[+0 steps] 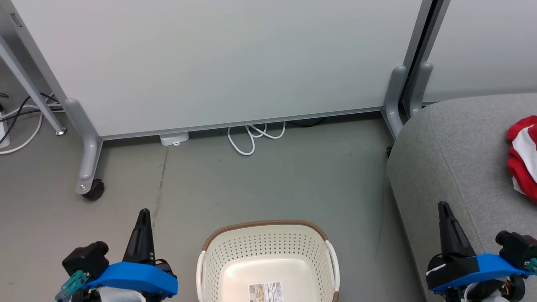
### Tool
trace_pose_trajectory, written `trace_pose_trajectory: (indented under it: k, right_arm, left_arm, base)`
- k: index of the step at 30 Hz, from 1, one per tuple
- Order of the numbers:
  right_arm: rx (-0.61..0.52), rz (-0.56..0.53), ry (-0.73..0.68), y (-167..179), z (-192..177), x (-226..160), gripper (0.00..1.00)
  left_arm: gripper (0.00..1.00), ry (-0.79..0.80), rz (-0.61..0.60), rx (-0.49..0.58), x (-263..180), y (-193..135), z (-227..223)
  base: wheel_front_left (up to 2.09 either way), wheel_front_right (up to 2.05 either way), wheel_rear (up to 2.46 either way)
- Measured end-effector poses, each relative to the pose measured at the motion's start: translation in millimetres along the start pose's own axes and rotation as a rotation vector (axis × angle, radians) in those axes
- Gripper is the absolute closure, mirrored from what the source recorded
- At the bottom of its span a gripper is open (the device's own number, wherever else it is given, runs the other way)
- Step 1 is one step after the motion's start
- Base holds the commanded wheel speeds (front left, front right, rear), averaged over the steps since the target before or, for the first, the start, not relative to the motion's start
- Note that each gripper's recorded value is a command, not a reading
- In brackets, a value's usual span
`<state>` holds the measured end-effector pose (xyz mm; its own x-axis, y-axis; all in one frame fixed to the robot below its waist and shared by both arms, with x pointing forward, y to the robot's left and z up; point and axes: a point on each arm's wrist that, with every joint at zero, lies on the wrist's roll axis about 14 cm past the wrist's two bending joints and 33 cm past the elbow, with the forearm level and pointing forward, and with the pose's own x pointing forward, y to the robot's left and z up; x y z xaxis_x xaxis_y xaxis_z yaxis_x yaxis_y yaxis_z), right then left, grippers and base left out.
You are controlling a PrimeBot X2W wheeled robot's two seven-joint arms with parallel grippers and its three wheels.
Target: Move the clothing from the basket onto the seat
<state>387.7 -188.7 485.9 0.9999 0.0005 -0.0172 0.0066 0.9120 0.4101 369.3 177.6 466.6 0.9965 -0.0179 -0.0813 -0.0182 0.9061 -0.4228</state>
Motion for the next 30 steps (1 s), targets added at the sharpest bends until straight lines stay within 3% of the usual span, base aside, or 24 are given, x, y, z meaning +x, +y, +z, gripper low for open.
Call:
trace_pose_trajectory:
  k: [30]
  right_arm:
    - [0.451,-0.054,0.015,-8,3,-1,1.00]
  left_arm:
    - [1.00,-0.009,0.053,-0.447,5,11,12]
  base:
    - [0.00,0.00,0.00]
